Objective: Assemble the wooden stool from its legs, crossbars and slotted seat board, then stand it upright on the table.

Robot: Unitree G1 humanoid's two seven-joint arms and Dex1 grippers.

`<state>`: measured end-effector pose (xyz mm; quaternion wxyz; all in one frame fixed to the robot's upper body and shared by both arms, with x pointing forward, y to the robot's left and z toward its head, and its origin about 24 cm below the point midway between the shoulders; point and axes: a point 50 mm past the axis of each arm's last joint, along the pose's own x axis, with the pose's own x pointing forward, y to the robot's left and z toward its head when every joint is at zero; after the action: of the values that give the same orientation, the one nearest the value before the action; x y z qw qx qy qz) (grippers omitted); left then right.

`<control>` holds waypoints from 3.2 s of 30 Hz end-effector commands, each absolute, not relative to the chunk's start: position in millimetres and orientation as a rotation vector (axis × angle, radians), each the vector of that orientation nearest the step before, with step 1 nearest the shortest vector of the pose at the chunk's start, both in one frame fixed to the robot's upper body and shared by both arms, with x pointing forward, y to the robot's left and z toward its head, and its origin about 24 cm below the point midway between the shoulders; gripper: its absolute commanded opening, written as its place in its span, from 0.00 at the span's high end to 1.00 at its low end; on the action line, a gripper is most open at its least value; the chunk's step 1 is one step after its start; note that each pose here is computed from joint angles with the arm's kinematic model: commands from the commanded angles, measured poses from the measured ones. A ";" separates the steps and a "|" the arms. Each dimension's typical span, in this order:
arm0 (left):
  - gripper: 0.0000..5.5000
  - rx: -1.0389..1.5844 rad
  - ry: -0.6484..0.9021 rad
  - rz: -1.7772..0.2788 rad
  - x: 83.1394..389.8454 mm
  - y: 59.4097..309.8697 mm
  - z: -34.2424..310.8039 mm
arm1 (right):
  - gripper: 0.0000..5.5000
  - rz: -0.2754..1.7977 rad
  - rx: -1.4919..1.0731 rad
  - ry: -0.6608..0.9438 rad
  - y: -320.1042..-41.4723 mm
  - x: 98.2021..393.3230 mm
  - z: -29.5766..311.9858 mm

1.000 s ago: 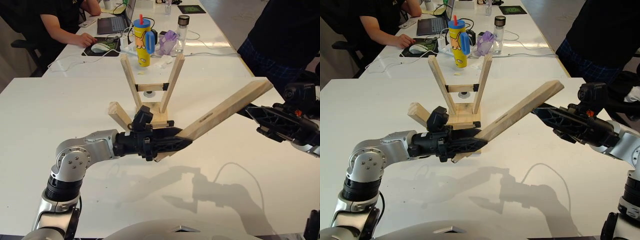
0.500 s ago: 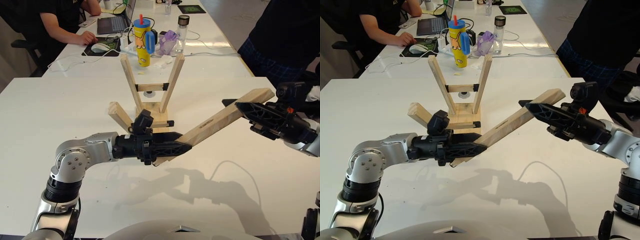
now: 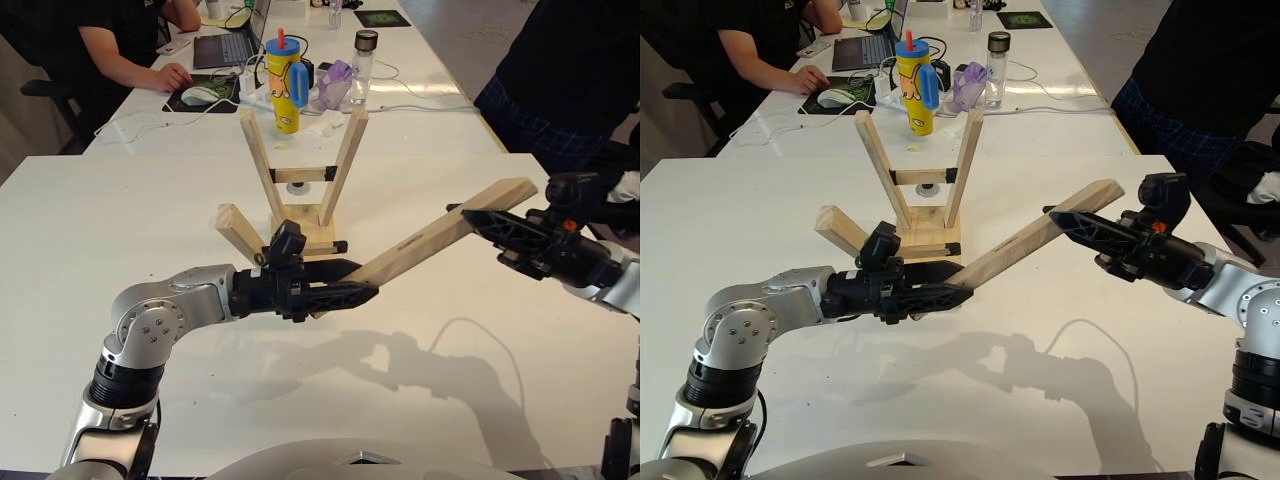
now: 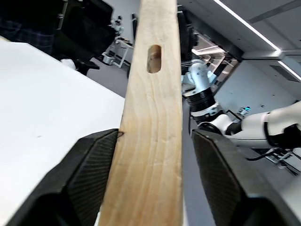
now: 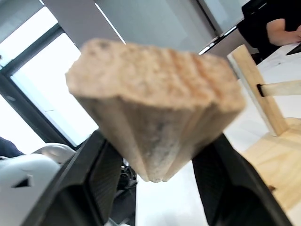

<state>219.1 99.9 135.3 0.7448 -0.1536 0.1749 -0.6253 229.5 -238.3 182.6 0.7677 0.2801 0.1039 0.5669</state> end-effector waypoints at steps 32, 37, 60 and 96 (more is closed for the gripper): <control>0.29 0.629 0.898 -1.212 195.3 171.8 9.1 | 0.63 1.335 0.123 0.085 -204.0 276.7 170.9; 0.29 0.607 0.882 -1.221 195.2 165.4 7.9 | 0.63 1.371 0.110 0.055 -193.1 280.9 174.8; 0.29 0.555 0.859 -1.223 193.4 151.3 4.8 | 0.63 1.479 -0.333 0.241 -154.4 288.2 149.0; 0.29 0.519 0.885 -1.204 192.3 146.5 -13.8 | 0.63 1.595 -0.399 0.516 -93.6 285.8 100.3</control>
<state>241.5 150.9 49.3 0.7721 0.3225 0.2547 -0.4848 313.8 -113.1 176.2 0.7092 -0.1600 0.0845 0.6814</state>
